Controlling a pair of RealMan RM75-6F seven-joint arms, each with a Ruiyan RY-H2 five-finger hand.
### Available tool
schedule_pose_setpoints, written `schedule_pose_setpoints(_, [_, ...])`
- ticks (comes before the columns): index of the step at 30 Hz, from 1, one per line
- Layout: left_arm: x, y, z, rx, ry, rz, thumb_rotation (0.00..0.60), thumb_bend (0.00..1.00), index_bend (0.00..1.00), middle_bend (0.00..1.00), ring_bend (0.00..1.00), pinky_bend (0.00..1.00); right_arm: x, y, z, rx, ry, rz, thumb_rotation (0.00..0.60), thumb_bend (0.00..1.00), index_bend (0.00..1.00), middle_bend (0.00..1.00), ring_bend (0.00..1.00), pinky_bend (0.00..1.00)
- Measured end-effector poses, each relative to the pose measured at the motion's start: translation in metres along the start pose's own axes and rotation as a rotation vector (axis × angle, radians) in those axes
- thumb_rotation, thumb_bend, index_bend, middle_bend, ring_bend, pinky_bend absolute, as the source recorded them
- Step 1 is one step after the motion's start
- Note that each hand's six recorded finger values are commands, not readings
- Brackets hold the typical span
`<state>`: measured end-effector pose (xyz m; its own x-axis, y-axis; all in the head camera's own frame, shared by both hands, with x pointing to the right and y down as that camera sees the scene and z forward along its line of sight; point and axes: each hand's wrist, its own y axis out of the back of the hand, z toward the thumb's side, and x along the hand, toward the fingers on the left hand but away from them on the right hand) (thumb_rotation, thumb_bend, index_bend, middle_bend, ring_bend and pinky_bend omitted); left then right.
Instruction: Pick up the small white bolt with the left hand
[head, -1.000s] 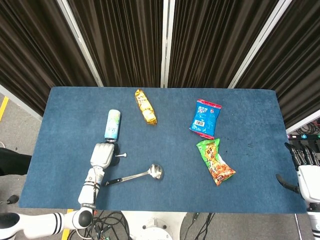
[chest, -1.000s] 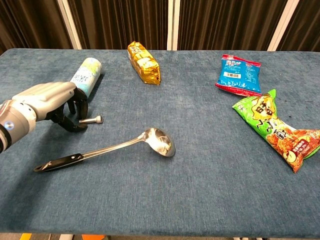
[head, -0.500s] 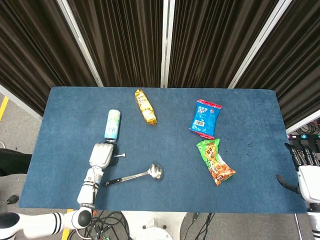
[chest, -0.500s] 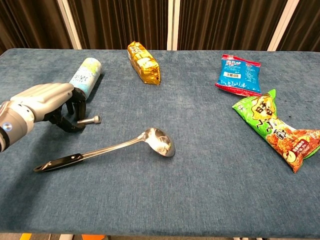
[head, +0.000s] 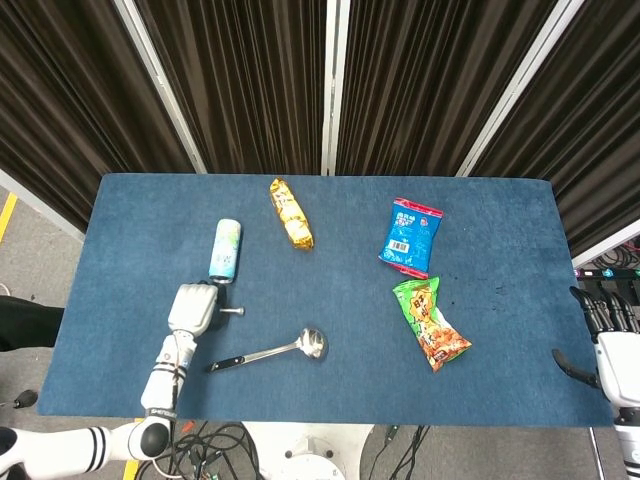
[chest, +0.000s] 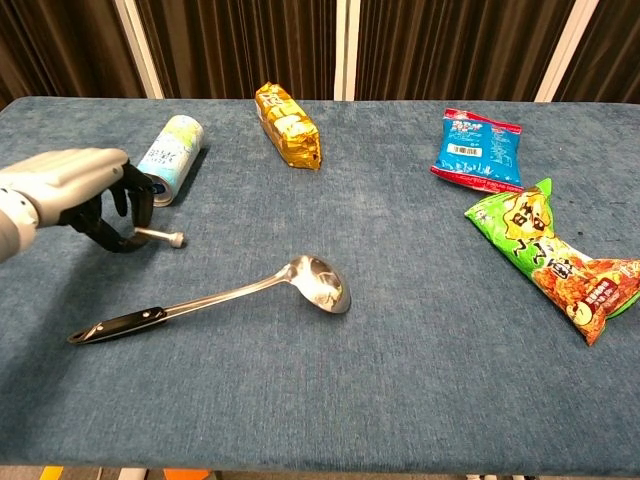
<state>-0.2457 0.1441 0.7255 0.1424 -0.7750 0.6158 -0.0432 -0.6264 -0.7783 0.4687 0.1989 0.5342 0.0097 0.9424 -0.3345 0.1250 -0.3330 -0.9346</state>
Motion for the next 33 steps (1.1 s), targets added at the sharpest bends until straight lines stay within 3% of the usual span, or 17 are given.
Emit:
schedule_pose_setpoints(23, [0.000, 0.014, 0.018, 0.067, -0.047, 0.002, 0.600, 0.35, 0.57, 0.48, 0.40, 0.51, 0.003, -0.001, -0.002, -0.007, -0.005, -0.003, 0.600, 0.13, 0.09, 0.15, 0.00, 0.03])
schedule_pose_setpoints(33, [0.004, 0.016, 0.027, 0.108, -0.059, -0.006, 0.600, 0.35, 0.52, 0.46, 0.40, 0.51, 0.003, -0.002, -0.005, -0.012, -0.013, 0.000, 0.600, 0.13, 0.09, 0.15, 0.00, 0.03])
